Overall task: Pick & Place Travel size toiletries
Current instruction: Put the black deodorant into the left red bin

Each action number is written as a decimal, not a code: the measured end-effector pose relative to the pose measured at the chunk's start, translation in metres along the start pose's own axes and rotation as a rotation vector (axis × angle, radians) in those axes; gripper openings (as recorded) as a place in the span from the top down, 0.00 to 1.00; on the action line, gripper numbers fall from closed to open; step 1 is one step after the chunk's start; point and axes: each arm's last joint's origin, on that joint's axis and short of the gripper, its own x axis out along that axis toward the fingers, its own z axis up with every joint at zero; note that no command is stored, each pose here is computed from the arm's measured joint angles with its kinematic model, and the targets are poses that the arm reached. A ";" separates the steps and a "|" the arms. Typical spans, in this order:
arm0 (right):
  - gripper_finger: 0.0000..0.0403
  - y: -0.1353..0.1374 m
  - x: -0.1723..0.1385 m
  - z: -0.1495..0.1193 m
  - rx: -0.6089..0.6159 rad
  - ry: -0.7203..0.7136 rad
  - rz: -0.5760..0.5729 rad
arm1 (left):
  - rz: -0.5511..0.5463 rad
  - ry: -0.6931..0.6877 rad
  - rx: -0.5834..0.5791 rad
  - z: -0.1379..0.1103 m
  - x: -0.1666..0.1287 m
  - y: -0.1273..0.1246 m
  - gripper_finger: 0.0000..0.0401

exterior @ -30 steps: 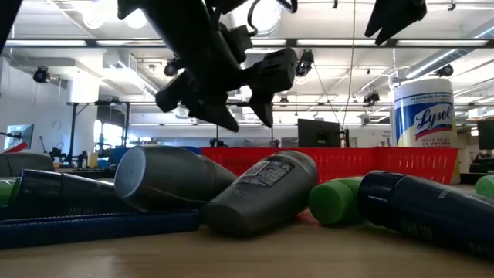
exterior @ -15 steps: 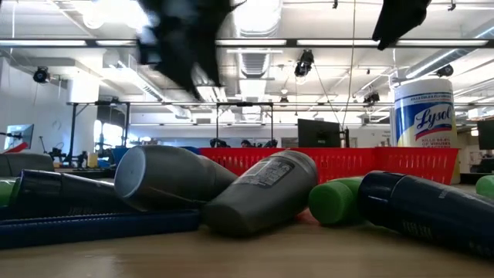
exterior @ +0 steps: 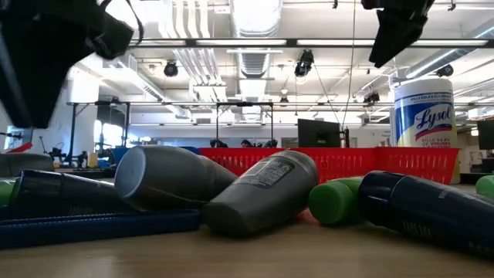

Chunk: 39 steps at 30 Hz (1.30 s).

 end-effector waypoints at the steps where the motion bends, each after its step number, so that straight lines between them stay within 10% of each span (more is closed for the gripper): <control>1: 0.15 0.001 0.001 0.000 0.001 -0.004 0.002 | 0.006 0.024 0.016 -0.001 0.004 0.001 0.13; 12: 0.12 0.001 -0.002 0.006 0.052 -0.025 0.013 | -0.050 0.178 0.127 -0.018 0.047 0.011 0.14; 28: 0.15 0.012 0.011 0.012 0.069 -0.006 0.013 | -0.091 0.017 0.093 -0.055 0.067 0.019 0.25; 39: 0.15 0.047 0.034 0.027 0.095 0.150 0.475 | -0.155 -0.116 0.127 -0.054 0.064 0.022 0.54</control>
